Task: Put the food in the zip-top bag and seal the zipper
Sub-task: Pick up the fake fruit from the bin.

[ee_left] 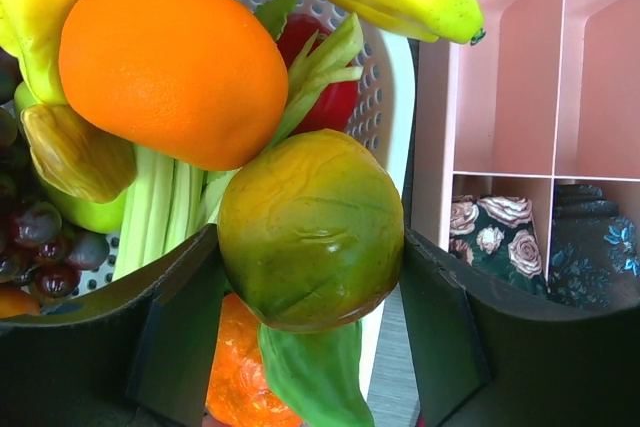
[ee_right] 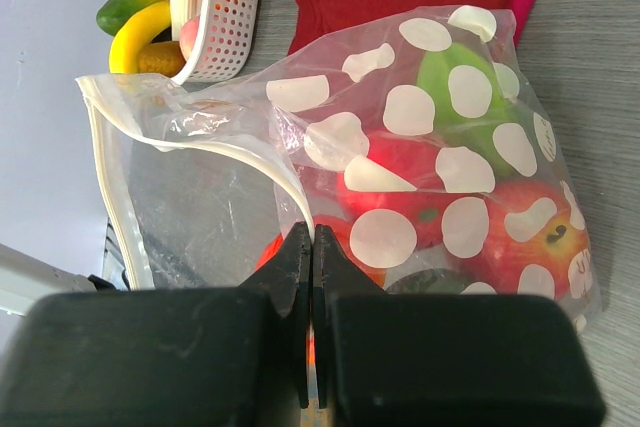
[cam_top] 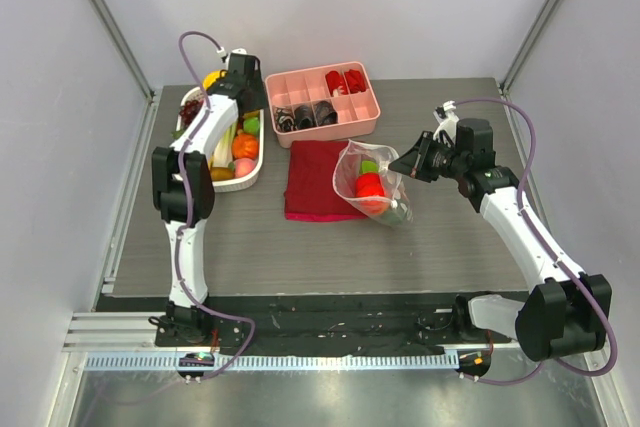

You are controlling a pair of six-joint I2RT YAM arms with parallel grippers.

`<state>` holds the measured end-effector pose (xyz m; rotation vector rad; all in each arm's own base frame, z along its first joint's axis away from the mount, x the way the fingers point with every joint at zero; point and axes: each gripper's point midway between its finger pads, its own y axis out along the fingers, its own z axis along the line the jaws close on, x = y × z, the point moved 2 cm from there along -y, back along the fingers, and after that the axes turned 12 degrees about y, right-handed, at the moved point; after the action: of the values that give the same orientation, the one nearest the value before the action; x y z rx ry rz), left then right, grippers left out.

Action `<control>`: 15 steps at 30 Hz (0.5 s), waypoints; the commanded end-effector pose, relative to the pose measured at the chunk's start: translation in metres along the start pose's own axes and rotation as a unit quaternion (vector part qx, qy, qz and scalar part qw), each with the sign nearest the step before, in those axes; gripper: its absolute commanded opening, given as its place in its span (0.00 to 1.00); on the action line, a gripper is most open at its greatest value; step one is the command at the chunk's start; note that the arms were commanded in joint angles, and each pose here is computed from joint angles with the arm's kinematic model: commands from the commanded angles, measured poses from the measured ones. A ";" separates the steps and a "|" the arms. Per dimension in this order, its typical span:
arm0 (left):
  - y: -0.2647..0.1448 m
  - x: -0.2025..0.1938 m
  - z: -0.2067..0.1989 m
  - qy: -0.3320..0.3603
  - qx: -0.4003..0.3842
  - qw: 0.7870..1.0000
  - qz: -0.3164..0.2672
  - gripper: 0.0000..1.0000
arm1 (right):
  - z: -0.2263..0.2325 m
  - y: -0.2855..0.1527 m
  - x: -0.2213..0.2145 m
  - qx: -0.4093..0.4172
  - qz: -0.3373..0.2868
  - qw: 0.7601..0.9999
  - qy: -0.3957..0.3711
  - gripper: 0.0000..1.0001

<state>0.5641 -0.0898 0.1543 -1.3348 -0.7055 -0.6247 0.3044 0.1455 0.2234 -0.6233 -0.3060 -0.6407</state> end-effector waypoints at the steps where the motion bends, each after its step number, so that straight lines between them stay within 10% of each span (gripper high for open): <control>1: -0.053 0.043 0.014 -0.018 0.008 0.999 -0.046 0.58 | 0.014 0.000 0.015 0.021 -0.023 0.999 -0.032 0.01; 9: -0.159 0.079 0.037 -0.029 -0.015 0.994 -0.102 0.48 | 0.011 -0.001 0.013 0.018 -0.019 0.999 -0.047 0.01; 15: -0.227 0.064 -0.024 0.004 -0.245 0.967 -0.072 0.36 | 0.012 -0.003 0.014 0.018 -0.022 0.998 -0.055 0.01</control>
<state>0.4785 -0.0907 0.3292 -1.4331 -0.8477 -0.8239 0.3052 0.1443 0.2210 -0.6391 -0.3415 -0.6267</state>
